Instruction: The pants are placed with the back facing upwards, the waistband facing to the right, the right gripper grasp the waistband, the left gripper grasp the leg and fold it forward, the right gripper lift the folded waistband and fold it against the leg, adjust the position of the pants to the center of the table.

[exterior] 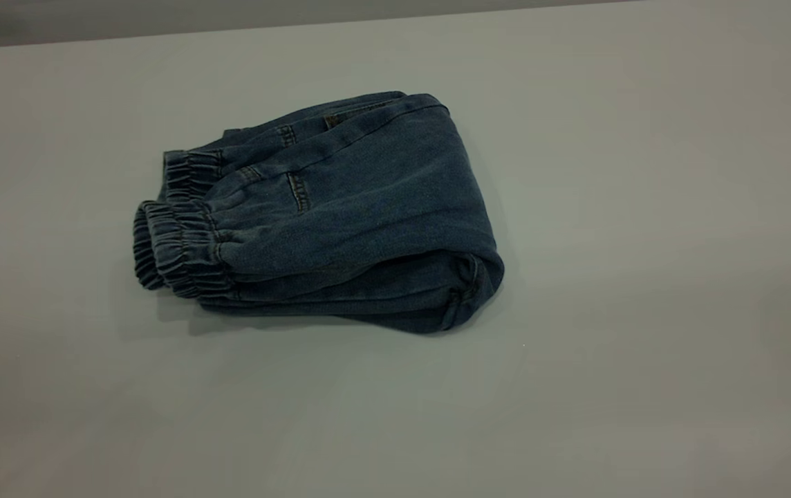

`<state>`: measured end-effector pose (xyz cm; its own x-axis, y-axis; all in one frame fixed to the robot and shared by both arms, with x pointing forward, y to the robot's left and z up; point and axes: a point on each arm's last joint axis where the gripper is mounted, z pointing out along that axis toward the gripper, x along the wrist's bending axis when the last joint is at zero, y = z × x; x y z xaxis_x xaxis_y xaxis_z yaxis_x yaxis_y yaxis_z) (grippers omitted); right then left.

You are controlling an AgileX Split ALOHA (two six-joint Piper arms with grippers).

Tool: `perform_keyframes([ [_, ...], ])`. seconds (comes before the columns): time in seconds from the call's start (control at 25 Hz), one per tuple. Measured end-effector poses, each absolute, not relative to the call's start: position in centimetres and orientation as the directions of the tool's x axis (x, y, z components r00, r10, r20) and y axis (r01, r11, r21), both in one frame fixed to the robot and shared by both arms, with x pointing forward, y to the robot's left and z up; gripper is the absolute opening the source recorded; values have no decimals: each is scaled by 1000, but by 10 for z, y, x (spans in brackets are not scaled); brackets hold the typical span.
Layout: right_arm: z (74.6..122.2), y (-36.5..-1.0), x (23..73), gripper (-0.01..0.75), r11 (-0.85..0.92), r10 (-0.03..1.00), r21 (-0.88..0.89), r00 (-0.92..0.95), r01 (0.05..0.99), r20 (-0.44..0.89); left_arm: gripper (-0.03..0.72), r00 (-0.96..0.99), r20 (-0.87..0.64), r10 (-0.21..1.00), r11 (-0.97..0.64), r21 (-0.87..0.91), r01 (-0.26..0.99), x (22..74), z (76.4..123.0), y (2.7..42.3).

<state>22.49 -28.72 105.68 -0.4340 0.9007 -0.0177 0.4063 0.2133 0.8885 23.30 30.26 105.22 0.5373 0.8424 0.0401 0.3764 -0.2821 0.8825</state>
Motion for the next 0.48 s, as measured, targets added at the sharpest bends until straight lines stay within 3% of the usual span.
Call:
perform_keyframes([
  [0.28,1057,-287,225,580,215,900,888,-435,405,-20,468,513,39,858,-270,883,384,233,1052,302],
  [0.48,1057,-286,225,580,194,918,889,-395,415,-16,468,333,38,942,-188,884,429,233,1052,301],
])
